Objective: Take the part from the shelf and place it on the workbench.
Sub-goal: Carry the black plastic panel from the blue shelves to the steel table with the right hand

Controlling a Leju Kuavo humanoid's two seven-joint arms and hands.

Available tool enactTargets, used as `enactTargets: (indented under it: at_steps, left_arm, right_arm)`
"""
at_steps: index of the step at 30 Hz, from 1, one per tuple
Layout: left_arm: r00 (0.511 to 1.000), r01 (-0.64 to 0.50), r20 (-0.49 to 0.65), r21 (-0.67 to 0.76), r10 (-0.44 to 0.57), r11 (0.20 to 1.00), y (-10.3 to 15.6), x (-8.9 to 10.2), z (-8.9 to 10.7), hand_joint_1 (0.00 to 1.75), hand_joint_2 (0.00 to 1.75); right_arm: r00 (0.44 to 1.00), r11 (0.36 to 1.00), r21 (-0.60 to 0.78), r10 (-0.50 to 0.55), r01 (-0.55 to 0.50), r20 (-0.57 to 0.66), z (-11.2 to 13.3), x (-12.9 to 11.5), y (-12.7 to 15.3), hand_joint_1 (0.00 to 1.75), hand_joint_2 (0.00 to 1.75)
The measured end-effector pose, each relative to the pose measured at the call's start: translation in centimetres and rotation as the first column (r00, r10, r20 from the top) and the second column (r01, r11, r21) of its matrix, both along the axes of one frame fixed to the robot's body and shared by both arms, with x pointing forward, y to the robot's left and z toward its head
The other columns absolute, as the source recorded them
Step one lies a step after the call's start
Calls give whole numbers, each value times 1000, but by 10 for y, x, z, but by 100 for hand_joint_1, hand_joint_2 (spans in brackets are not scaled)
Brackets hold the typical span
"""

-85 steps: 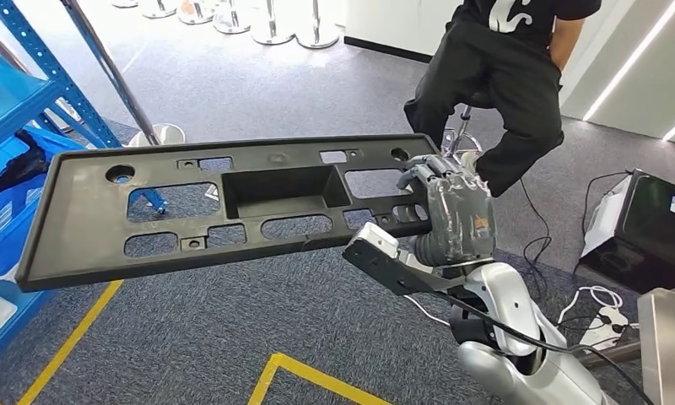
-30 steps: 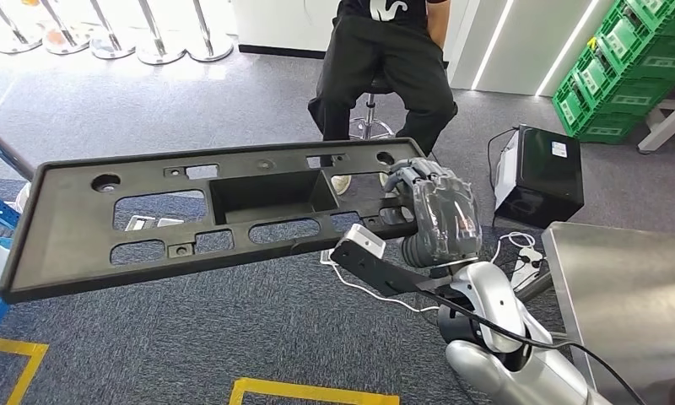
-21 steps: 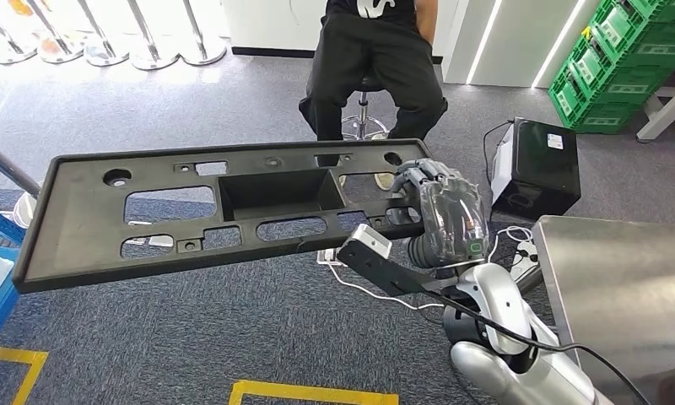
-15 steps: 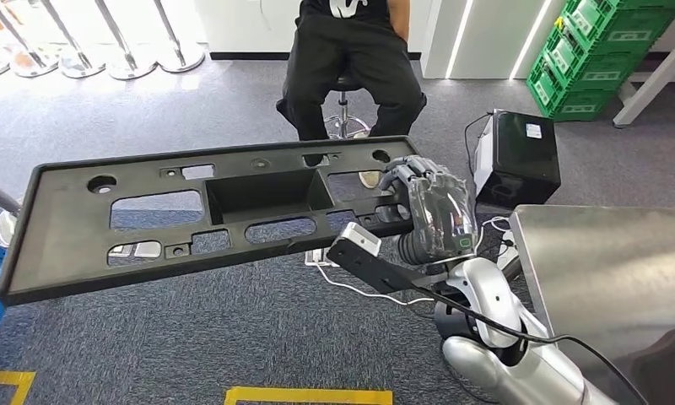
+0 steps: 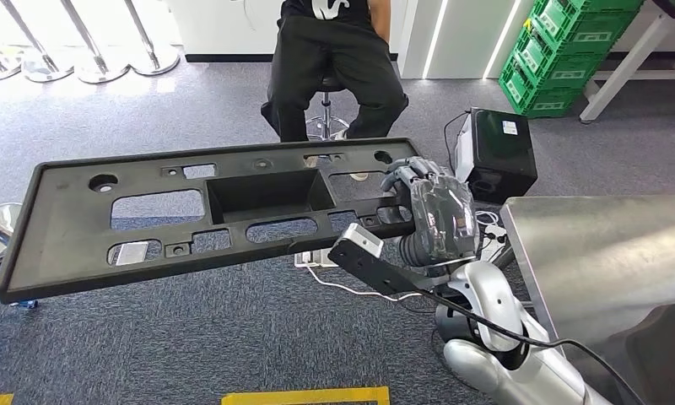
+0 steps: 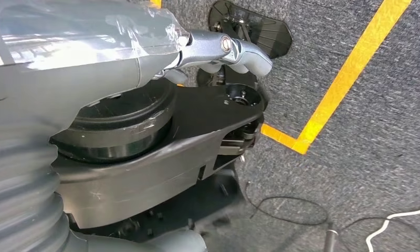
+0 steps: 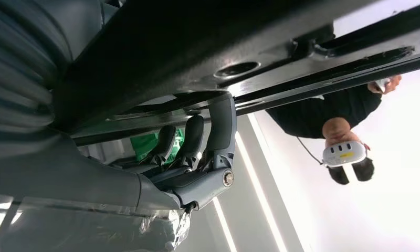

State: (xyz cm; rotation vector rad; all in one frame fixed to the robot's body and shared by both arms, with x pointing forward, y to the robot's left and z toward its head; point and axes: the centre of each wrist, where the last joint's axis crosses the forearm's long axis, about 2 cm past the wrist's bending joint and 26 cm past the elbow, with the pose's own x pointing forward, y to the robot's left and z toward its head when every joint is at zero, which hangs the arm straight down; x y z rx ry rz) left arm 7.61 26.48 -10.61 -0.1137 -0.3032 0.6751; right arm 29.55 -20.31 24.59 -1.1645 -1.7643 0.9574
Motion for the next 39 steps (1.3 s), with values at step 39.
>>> enactTargets:
  at_steps: [39]
  left_arm:
    - [999,41,-17,-9,-42,999,-1,0,0,0,175]
  right_arm:
    - [1000,1000,5,4,-4,-4,-3,-2,0,175,175]
